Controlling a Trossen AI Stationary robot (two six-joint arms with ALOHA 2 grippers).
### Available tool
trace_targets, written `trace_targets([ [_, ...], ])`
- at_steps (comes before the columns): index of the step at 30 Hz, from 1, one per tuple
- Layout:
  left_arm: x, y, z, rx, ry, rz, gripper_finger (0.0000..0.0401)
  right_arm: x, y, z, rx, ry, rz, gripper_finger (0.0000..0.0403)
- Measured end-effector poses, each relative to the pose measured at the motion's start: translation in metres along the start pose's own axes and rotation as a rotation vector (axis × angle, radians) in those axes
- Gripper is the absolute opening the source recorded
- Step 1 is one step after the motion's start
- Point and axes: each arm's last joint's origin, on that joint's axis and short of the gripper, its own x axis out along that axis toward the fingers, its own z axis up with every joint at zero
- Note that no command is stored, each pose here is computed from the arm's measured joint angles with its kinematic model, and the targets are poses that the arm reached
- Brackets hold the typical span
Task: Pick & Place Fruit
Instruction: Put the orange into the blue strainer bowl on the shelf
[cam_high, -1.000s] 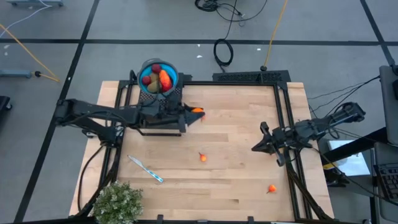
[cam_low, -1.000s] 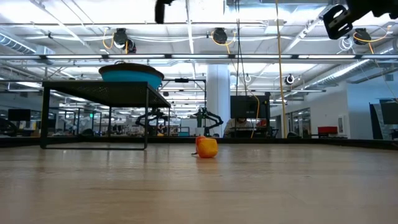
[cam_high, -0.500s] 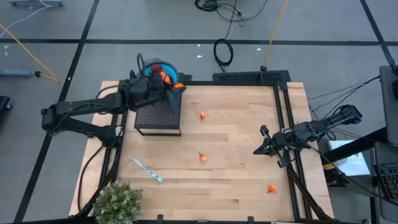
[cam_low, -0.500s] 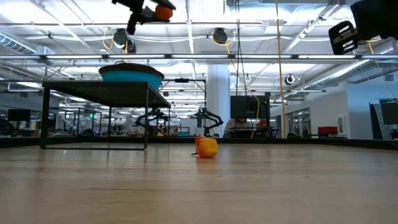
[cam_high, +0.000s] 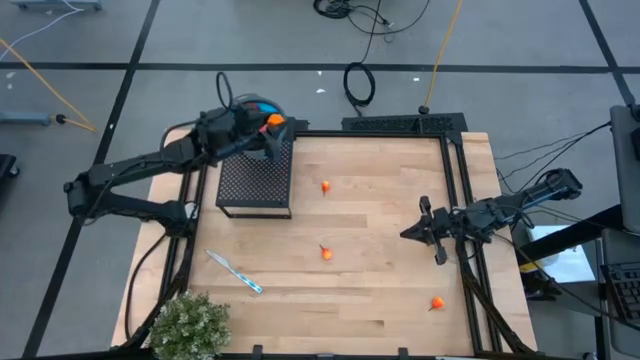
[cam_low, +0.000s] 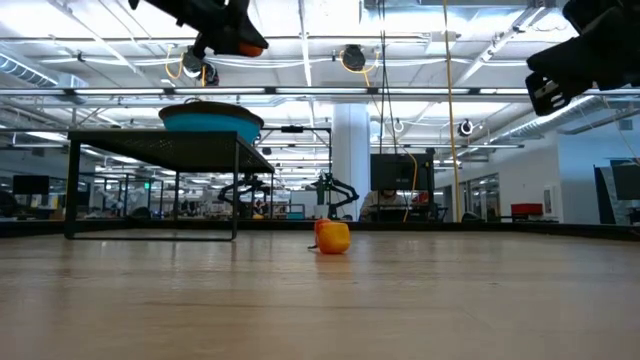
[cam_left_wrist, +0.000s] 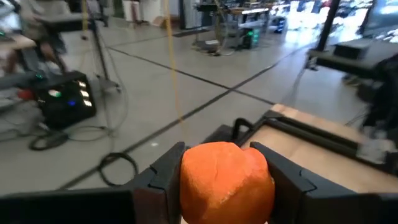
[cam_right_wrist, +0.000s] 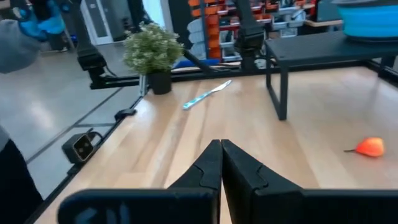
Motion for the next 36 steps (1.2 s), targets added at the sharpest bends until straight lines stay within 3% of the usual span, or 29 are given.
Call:
trace_targets([
  [21,0.002,0.011,0.0,0.151,0.003,0.057,0.0154,0.0,-0.001,0.0,-0.007,-0.004,-0.025,0.0001],
  [27,0.001,0.013,0.002,0.091,0.053,0.062,0.0154,0.0,-0.001,0.0,-0.007,-0.004,-0.025,0.0003],
  [36,-0.008,0.029,0.037,-0.081,0.272,0.136,0.0154,0.0,-0.001,0.0,-0.007,-0.003,-0.025,0.0004],
])
